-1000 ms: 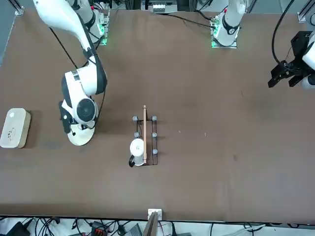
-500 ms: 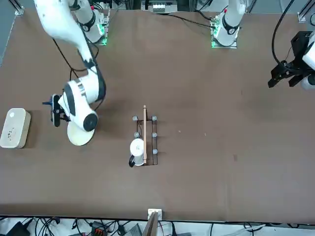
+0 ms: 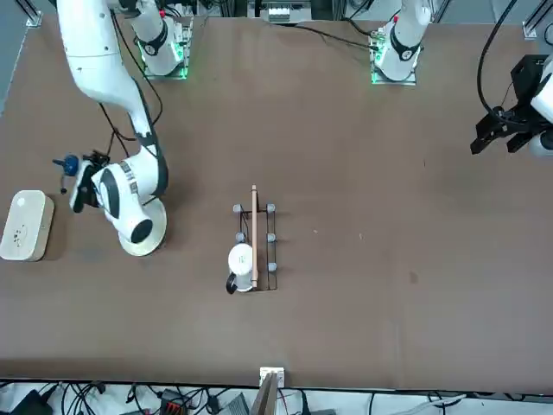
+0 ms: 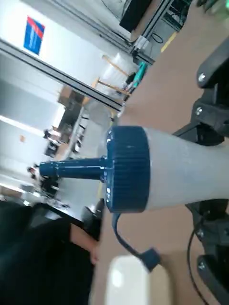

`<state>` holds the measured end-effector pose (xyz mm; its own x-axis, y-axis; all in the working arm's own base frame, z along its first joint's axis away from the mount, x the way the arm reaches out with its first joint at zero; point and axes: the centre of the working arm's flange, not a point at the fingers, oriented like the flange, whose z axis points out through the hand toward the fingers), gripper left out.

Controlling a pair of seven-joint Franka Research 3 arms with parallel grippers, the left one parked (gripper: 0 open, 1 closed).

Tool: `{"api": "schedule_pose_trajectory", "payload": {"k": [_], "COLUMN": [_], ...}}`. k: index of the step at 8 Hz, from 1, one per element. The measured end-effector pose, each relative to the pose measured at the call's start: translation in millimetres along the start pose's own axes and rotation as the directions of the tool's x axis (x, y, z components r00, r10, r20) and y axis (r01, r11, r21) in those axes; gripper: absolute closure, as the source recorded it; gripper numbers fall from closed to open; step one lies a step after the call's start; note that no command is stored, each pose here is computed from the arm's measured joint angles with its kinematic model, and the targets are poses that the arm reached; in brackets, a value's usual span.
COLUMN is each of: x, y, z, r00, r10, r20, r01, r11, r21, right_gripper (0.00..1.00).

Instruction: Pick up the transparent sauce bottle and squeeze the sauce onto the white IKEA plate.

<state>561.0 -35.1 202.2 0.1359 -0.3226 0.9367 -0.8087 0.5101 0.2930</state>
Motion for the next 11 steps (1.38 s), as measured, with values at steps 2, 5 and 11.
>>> {"api": "schedule_pose_trajectory", "payload": {"k": [2,5,11], "x": [2.3,-4.2,-28.1], "y": [-8.1,-3.1,30.2], "z": [62.1,148.4,291.7], "r00": [0.990,0.980,0.954], "r10": [0.113,0.174,0.271], "r20": [-0.081,-0.100,-0.127], "r01": [-0.116,-0.178,-0.275], "r11": [0.993,0.984,0.961], "r21": [-0.025,-0.029,-0.016], "right_gripper": [0.66,0.66,0.66]}}
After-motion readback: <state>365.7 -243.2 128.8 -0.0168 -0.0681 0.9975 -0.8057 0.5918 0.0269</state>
